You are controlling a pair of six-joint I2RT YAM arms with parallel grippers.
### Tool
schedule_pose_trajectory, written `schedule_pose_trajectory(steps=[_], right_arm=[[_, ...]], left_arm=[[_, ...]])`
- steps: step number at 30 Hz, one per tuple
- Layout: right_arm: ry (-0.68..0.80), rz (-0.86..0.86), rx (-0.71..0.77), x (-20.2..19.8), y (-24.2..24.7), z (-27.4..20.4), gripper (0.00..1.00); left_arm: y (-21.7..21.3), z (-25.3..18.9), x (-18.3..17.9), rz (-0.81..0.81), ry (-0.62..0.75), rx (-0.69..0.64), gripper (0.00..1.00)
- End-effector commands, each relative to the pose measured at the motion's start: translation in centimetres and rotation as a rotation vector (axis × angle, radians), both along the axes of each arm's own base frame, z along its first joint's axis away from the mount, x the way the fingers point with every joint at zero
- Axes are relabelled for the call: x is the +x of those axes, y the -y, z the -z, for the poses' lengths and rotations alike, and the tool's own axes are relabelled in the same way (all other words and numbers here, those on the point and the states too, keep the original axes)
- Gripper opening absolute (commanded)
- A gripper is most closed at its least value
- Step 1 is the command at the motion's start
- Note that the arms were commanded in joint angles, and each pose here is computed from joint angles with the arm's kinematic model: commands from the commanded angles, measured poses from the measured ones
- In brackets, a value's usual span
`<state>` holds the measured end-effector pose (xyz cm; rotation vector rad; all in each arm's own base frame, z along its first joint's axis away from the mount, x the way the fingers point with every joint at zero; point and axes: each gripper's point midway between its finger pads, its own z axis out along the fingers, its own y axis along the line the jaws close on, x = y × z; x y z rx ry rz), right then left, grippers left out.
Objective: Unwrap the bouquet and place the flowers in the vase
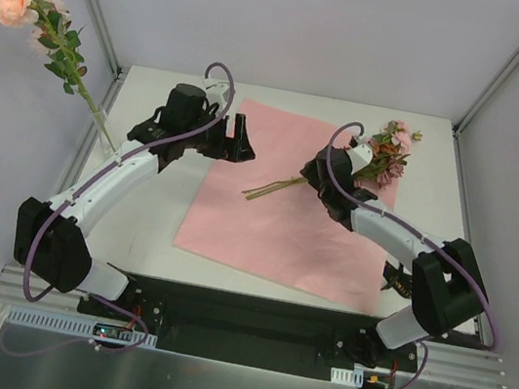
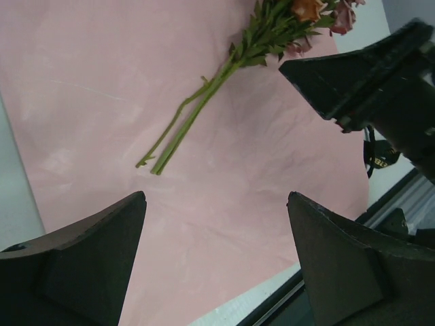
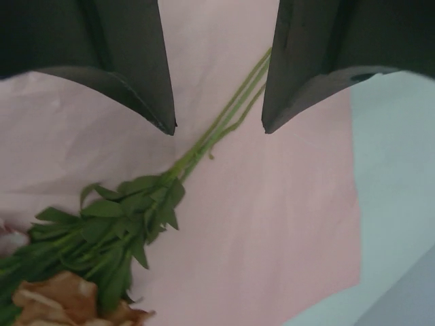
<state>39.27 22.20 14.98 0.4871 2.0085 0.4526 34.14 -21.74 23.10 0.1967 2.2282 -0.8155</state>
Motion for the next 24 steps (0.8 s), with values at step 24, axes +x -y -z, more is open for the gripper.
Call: schedule_pose_trajectory(steps=[24], right_arm=[[-0.205, 0.178, 0.051, 3.3, -4.0, 7.2, 0.38]], left_arm=[[3.2, -2.1, -3.4, 0.174, -0.022, -0.151, 0.85]])
